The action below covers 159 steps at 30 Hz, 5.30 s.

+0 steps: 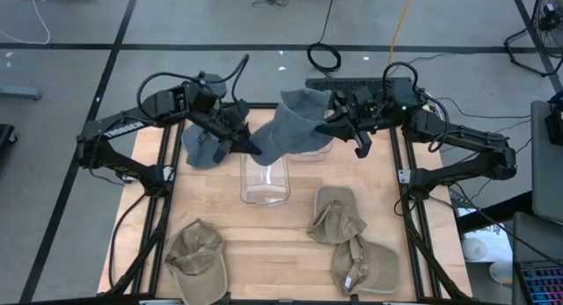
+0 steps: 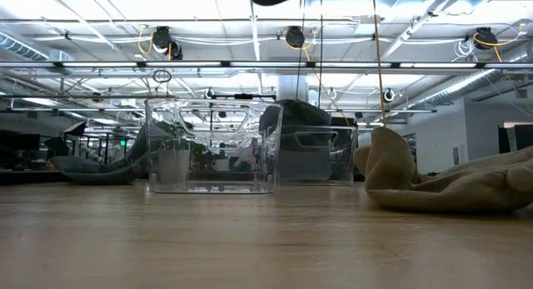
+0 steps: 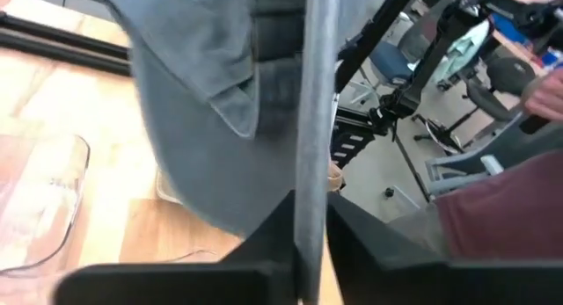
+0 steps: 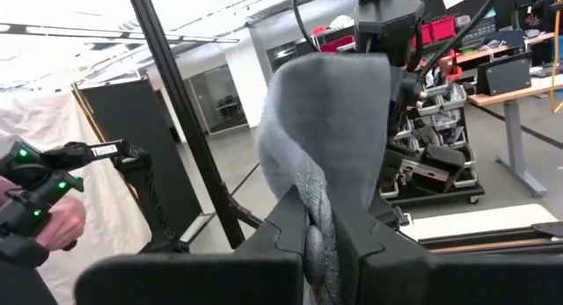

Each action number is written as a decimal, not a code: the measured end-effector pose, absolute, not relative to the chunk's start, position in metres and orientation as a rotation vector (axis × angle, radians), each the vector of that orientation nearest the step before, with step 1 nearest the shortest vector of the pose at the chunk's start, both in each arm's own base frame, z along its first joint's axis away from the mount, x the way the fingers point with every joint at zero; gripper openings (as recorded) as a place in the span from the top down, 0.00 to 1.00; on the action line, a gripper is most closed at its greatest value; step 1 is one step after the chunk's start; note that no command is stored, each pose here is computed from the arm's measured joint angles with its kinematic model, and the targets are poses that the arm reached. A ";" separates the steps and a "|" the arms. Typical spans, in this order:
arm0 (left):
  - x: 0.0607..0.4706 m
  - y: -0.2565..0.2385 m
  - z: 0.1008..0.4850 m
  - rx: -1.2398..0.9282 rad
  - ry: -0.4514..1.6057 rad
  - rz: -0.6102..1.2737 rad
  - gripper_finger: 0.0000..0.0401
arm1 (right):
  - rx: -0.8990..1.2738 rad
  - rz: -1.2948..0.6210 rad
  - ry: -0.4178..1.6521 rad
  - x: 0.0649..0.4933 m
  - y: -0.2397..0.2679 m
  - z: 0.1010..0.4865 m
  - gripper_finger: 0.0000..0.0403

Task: Pick & Place hat
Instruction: Put the right ash blue cap into the right transparent bin, then put the ash blue cap into the right transparent bin

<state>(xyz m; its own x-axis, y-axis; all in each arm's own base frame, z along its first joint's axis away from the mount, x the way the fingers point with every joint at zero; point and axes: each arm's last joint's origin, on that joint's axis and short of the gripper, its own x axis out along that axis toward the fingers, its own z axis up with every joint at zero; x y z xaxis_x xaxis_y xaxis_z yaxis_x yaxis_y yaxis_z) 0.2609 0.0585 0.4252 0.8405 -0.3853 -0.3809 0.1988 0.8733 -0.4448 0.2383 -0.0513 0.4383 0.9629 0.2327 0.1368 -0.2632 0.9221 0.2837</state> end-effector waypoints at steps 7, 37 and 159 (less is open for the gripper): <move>0.260 0.059 0.425 -0.441 0.492 -0.308 0.64 | 0.284 0.235 -0.132 0.223 -0.053 0.446 0.98; 0.251 0.072 0.416 -0.555 0.586 -0.251 0.57 | -0.143 0.026 0.315 0.214 -0.060 0.443 0.98; 0.214 0.081 0.406 -0.408 0.774 -0.056 0.54 | -0.025 -0.194 0.186 0.260 -0.045 0.385 0.26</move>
